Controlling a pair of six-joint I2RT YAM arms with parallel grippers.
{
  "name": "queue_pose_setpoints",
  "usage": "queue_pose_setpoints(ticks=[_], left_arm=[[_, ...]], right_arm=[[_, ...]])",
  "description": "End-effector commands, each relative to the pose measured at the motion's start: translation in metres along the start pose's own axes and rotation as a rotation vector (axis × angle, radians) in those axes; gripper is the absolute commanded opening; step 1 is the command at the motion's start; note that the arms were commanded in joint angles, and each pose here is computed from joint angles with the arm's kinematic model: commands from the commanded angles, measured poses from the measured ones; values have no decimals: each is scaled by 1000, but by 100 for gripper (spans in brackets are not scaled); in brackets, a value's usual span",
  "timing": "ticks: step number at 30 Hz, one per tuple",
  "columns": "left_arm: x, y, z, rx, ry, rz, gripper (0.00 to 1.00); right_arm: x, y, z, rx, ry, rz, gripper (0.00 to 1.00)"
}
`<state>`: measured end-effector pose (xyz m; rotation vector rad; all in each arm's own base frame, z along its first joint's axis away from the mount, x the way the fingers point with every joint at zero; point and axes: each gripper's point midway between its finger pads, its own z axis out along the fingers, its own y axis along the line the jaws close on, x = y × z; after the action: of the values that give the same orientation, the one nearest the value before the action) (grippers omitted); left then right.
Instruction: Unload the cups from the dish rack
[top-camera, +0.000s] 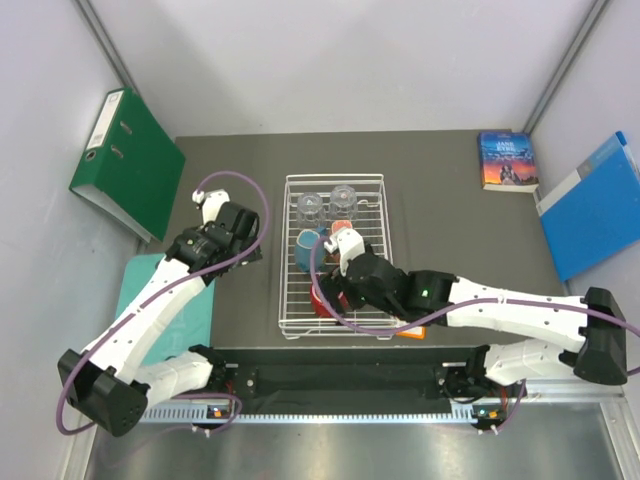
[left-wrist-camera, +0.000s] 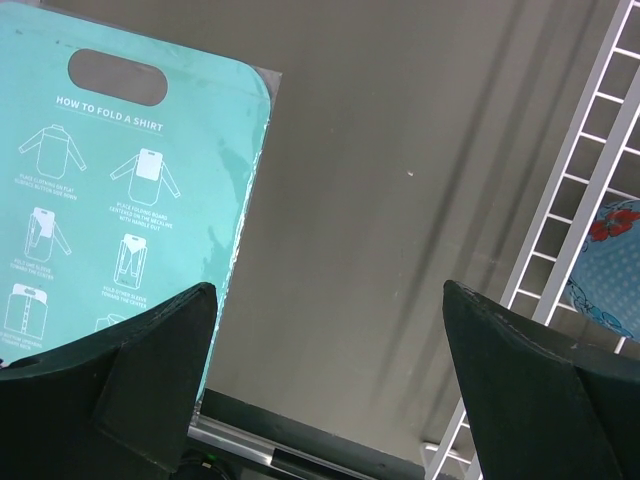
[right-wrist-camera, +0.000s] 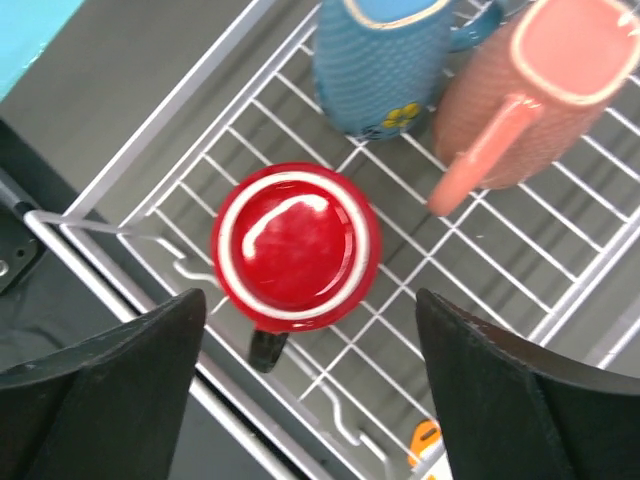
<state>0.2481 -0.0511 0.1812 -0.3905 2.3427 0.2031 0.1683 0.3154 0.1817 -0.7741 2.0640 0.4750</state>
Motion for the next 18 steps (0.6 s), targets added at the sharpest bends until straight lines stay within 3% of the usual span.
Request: queue_pose_setpoints(ticks=[1, 3, 18], left_arm=[[-6, -8, 2, 20, -24, -3, 99], [-4, -8, 4, 19, -16, 0, 99], [12, -7, 10, 15, 21, -17, 99]], right_arm=[[2, 24, -3, -62, -11, 35, 82], [10, 30, -4, -73, 4, 26, 74], [34, 41, 10, -35, 70, 118, 64]])
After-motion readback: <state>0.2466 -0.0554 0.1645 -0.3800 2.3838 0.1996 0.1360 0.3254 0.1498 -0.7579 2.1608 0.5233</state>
